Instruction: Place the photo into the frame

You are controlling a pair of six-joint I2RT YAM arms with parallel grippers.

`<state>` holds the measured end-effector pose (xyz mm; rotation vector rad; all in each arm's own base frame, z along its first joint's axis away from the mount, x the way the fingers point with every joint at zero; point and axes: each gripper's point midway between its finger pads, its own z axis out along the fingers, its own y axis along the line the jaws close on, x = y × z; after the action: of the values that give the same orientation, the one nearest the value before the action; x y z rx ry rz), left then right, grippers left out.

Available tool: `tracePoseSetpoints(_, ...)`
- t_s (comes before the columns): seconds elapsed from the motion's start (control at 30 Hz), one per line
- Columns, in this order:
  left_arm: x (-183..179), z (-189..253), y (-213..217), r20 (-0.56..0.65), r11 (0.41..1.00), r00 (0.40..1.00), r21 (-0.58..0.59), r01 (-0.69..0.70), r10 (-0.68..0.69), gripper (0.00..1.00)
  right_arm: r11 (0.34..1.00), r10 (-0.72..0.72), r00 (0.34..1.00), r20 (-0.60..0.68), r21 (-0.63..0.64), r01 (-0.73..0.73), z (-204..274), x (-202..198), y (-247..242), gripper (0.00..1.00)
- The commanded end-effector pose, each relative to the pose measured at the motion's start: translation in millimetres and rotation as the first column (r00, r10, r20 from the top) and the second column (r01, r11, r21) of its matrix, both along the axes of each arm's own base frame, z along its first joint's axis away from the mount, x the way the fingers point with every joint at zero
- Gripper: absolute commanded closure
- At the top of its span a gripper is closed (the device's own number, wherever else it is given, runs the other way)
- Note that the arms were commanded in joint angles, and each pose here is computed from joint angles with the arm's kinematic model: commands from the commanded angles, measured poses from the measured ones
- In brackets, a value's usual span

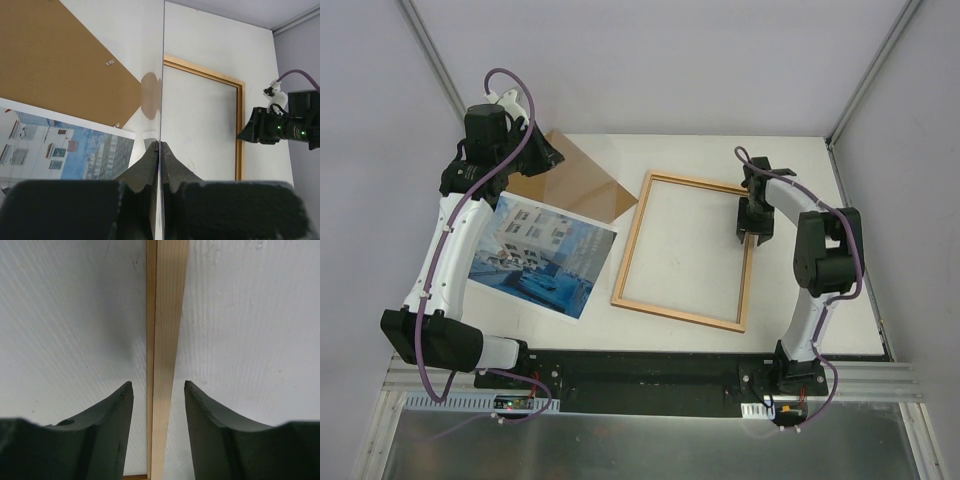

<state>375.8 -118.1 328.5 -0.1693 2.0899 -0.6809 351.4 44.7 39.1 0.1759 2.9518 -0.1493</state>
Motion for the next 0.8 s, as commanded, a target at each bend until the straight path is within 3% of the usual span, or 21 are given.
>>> tracePoseSetpoints(0.0,-6,38,-6,0.103,0.999,0.994,-0.039,0.030,-0.026,1.00,1.000,-0.009,1.000,0.013,0.004,0.009,-14,5,1,0.59)
tracePoseSetpoints(0.27,-17,46,-13,0.122,0.997,0.991,-0.050,0.063,-0.056,1.00,0.999,0.006,0.999,0.033,-0.036,-0.005,-19,11,-12,0.99)
tracePoseSetpoints(0.77,-28,71,-11,0.191,0.998,0.981,-0.045,0.053,-0.043,1.00,0.999,0.033,0.954,0.298,0.010,-0.037,34,31,-10,1.00)
